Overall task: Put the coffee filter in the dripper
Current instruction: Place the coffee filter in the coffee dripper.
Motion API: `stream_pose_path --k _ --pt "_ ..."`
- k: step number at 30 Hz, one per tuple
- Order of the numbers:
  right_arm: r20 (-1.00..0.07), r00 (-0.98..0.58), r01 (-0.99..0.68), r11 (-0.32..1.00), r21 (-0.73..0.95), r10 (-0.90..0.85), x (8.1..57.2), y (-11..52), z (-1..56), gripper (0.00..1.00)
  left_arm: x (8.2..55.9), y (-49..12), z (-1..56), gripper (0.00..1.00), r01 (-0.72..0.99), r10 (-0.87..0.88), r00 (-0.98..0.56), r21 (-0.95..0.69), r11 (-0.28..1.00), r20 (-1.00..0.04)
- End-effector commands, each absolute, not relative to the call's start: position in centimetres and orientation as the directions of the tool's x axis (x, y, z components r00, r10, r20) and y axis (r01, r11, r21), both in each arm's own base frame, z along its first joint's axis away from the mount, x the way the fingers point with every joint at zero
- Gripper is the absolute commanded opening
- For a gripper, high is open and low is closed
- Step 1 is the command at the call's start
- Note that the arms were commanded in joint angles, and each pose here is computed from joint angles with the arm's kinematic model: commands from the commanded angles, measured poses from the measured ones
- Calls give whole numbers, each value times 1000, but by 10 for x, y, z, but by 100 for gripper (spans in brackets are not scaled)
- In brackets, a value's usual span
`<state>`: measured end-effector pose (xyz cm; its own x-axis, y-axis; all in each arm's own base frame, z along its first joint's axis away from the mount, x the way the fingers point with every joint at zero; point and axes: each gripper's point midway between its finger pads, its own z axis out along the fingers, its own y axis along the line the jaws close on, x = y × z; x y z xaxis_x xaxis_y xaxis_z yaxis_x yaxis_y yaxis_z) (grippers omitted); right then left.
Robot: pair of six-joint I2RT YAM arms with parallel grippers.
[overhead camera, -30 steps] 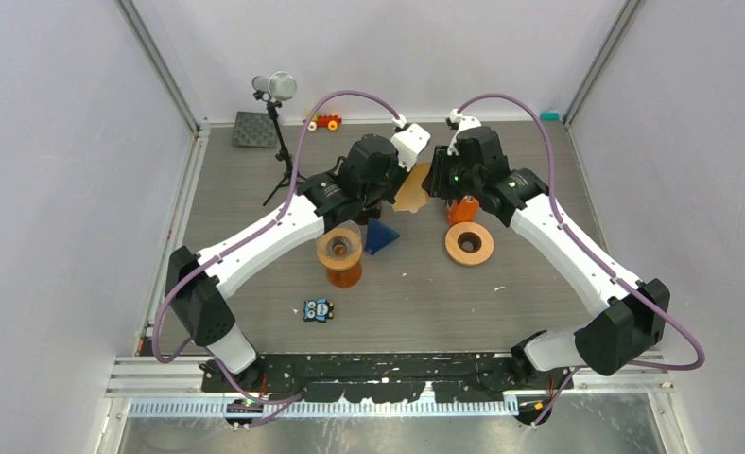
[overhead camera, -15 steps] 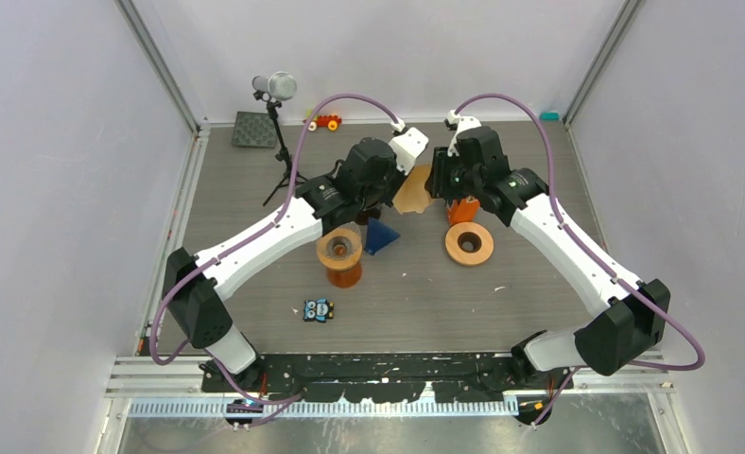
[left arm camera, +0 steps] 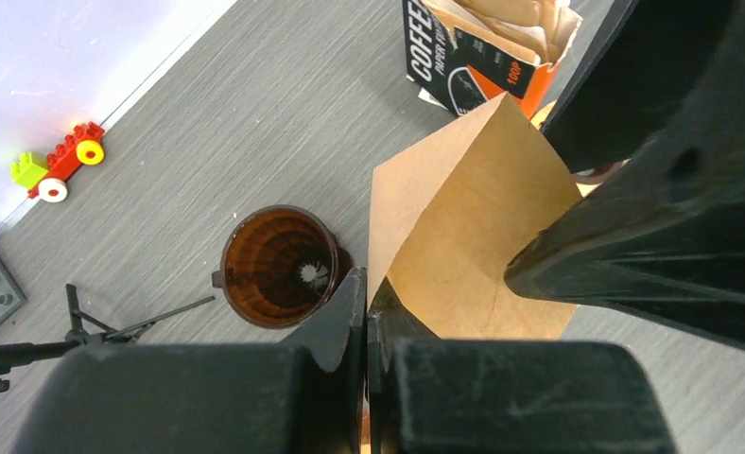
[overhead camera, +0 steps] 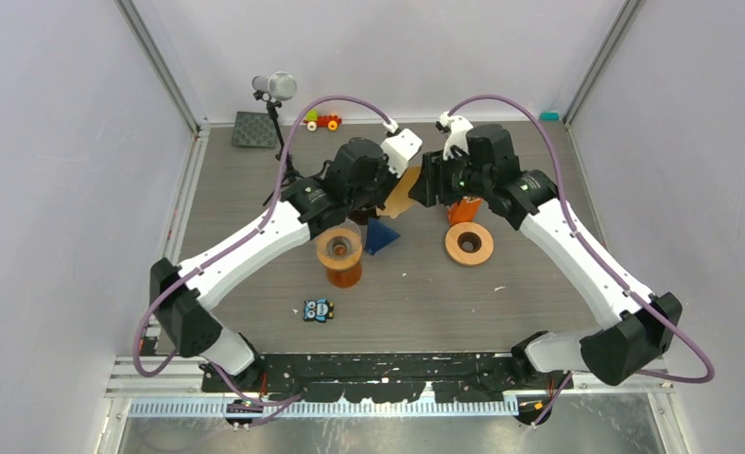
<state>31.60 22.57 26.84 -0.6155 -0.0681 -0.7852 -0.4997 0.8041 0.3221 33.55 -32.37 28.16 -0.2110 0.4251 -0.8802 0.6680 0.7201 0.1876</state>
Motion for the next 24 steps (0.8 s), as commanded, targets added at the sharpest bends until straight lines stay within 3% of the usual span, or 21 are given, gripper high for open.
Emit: stream_pose_path --k 1,8,24 --pt "-894 -442 -701 650 294 -73 286 238 332 56 312 -305 318 0 698 388 -172 166 696 -906" --pt "-948 -274 -859 486 164 -165 242 237 361 61 281 -282 334 0 760 427 -155 168 628 -891" --pt "-942 -104 -974 225 32 -320 198 248 377 68 207 -201 308 0 850 696 -281 165 500 -661"
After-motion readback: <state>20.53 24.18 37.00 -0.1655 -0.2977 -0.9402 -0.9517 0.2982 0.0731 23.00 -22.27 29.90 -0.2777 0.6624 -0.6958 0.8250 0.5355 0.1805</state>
